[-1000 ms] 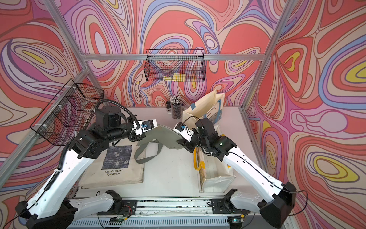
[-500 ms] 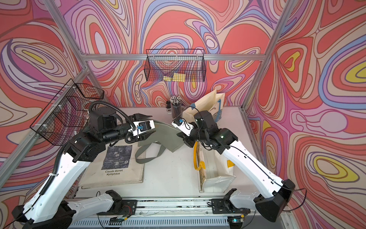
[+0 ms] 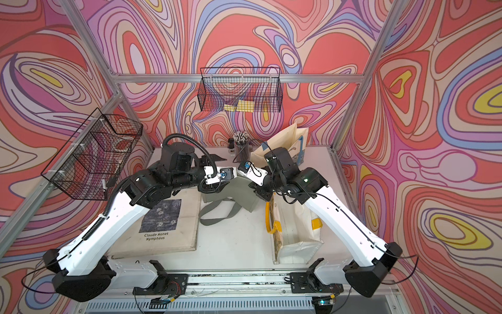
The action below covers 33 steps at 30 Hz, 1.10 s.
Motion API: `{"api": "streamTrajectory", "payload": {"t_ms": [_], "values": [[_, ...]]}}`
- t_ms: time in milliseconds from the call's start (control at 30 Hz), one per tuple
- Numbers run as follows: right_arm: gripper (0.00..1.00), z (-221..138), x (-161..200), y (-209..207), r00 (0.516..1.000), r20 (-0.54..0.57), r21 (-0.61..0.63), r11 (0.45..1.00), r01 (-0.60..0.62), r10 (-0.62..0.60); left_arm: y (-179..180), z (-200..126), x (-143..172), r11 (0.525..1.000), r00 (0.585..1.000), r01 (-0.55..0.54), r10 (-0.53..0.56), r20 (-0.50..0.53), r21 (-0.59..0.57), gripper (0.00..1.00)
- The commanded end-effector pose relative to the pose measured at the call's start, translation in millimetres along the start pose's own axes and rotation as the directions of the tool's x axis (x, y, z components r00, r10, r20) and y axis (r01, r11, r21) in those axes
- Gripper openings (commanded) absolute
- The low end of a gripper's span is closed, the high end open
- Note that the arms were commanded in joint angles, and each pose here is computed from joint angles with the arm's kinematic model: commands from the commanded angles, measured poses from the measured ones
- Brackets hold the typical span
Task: Put away the canvas bag
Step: Press the canvas bag.
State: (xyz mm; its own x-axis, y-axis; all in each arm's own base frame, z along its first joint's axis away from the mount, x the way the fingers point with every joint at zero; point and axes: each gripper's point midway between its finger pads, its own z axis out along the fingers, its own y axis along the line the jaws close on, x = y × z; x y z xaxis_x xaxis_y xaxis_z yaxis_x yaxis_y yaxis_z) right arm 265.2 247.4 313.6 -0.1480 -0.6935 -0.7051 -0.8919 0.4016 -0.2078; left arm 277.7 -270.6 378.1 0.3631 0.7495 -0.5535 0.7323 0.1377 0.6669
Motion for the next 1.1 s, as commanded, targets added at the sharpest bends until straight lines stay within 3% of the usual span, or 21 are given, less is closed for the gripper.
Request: {"api": "streamTrajectory", "payload": {"t_ms": [0,133,300,400,533,667,733,867,1067], "values": [[0.00,-11,-21,-6,0.998,0.056,0.035,0.999,0.030,-0.032,8,1,-1,1.000,1.000,0.011,-0.012,-0.021,-0.024,0.76],[0.00,-12,-25,-8,0.998,0.062,0.037,0.999,0.028,-0.030,1,7,5,1.000,0.999,0.015,-0.015,-0.047,0.009,0.52],[0.00,-13,-35,-7,0.993,0.119,0.036,0.999,0.014,-0.018,-7,9,12,0.999,0.997,0.010,-0.008,-0.073,0.032,0.02],[0.01,-12,-36,-4,0.990,0.137,0.017,1.000,0.006,-0.008,-10,5,13,0.999,0.998,0.000,0.002,-0.067,0.036,0.00],[0.27,-7,-25,4,0.991,0.135,-0.005,1.000,-0.002,0.003,-4,-10,4,1.000,1.000,0.008,-0.008,0.003,-0.015,0.00],[0.47,-8,-24,21,0.974,0.218,-0.121,0.992,-0.041,0.067,11,-42,-12,0.994,0.978,0.095,-0.084,0.190,-0.053,0.00],[0.50,-11,-31,26,0.955,0.277,-0.168,0.984,-0.061,0.107,19,-57,-18,0.987,0.954,0.144,-0.120,0.276,-0.069,0.00],[0.52,-18,-44,28,0.921,0.362,-0.194,0.978,-0.080,0.147,25,-72,-20,0.983,0.936,0.168,-0.134,0.325,-0.077,0.00],[0.53,-1,-38,27,0.907,0.382,-0.200,0.974,-0.107,0.178,27,-85,-25,0.971,0.899,0.230,-0.187,0.396,-0.064,0.00]]}}
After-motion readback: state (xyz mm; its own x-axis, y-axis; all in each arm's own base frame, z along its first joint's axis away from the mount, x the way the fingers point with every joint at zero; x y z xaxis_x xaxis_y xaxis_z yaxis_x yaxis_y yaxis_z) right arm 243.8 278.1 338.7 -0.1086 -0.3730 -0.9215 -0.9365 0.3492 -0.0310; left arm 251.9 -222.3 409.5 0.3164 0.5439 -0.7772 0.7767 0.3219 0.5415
